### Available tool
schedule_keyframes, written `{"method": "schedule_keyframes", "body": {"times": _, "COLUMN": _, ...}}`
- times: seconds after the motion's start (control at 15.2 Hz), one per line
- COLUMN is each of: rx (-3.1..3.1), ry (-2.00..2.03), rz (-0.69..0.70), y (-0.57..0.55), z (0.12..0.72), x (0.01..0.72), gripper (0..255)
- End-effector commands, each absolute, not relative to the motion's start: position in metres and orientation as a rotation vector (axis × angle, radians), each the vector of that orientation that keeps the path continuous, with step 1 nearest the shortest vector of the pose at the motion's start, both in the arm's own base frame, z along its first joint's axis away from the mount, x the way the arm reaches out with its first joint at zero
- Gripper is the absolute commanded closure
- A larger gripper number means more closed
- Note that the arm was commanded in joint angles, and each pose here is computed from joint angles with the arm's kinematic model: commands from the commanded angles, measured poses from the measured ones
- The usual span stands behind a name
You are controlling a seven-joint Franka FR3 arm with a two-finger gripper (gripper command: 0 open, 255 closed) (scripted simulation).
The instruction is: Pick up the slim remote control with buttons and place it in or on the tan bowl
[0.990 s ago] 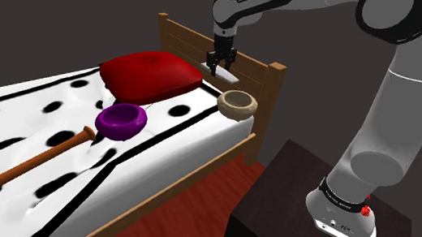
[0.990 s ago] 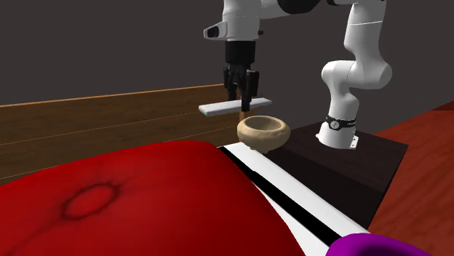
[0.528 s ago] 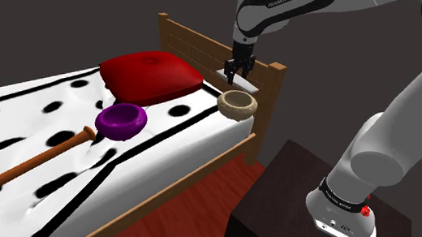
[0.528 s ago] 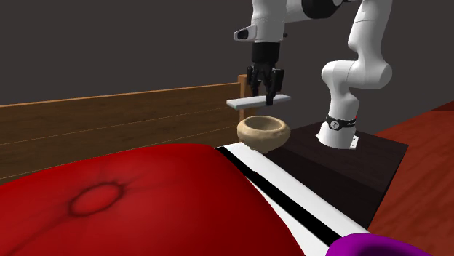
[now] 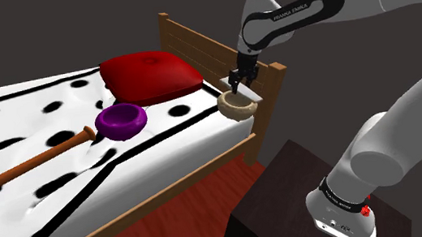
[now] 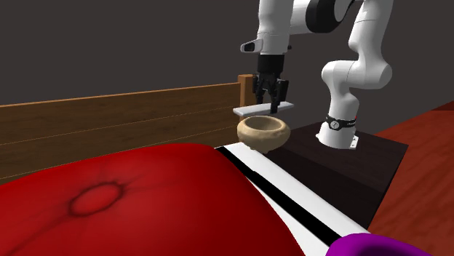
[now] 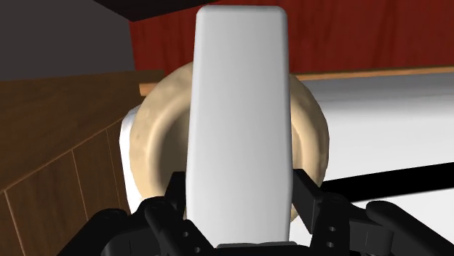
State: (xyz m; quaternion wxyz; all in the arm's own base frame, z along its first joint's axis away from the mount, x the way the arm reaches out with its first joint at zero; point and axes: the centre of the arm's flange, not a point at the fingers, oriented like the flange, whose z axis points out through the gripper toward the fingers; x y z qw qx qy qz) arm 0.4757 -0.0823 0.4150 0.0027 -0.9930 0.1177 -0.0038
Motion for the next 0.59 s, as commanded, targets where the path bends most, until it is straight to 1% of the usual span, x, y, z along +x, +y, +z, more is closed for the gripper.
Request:
{"method": "schedule_keyframes", "body": {"times": 0.0, "rx": -3.114, "ry": 0.369, "rz": -0.013, "y": -0.083, "z": 0.404, "x": 0.476, "gripper": 255}}
{"method": "schedule_keyframes", "body": {"times": 0.33, "rx": -3.114, "ry": 0.369, "rz": -0.013, "y": -0.083, "z": 0.374, "x": 0.476, "gripper": 255}}
{"method": "schedule_keyframes", "body": {"times": 0.53, "rx": -3.114, "ry": 0.369, "rz": -0.013, "y": -0.083, "z": 0.374, "x": 0.476, "gripper": 255}}
